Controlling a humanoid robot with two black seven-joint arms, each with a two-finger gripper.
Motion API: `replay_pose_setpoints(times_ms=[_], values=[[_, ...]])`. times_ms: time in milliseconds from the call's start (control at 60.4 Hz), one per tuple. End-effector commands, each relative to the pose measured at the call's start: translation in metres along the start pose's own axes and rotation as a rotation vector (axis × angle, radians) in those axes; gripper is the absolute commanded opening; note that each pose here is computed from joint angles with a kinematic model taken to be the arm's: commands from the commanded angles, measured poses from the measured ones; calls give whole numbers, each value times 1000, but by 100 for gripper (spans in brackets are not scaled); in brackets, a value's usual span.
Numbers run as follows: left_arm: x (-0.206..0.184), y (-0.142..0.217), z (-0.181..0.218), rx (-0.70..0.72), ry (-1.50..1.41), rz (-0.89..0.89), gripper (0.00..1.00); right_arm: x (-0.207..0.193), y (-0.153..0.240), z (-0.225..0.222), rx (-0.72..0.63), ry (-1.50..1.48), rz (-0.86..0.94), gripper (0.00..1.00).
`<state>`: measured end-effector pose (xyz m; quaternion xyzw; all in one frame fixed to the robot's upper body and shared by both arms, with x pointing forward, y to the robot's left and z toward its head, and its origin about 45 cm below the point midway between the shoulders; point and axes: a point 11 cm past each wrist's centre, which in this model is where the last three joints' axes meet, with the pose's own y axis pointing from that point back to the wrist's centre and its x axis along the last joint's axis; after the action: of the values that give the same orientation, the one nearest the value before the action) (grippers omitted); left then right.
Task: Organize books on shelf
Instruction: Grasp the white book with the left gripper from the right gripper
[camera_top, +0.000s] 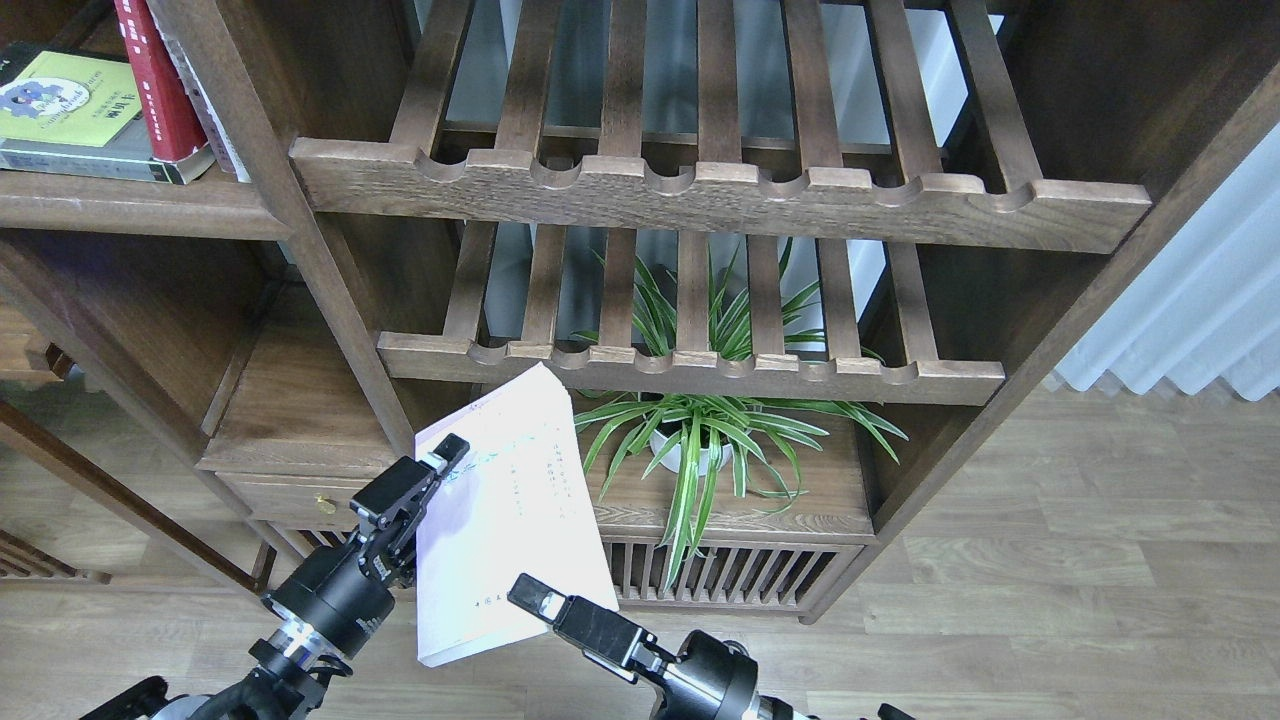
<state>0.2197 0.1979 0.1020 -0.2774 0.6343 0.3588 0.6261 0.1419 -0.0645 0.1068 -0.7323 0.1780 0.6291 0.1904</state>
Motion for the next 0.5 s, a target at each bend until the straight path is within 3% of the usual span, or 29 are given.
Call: replay_pose_setpoints(times_ms=[0, 83, 480], values=[[2, 3, 0, 10, -7, 9, 25, 0, 0, 1, -2, -4, 1, 3], [3, 5, 2, 8, -14, 18, 8, -1, -2, 0, 0, 0, -3, 3], [-11, 27, 23, 57, -106, 36, 7, 2, -5, -14, 7, 32, 1, 3]])
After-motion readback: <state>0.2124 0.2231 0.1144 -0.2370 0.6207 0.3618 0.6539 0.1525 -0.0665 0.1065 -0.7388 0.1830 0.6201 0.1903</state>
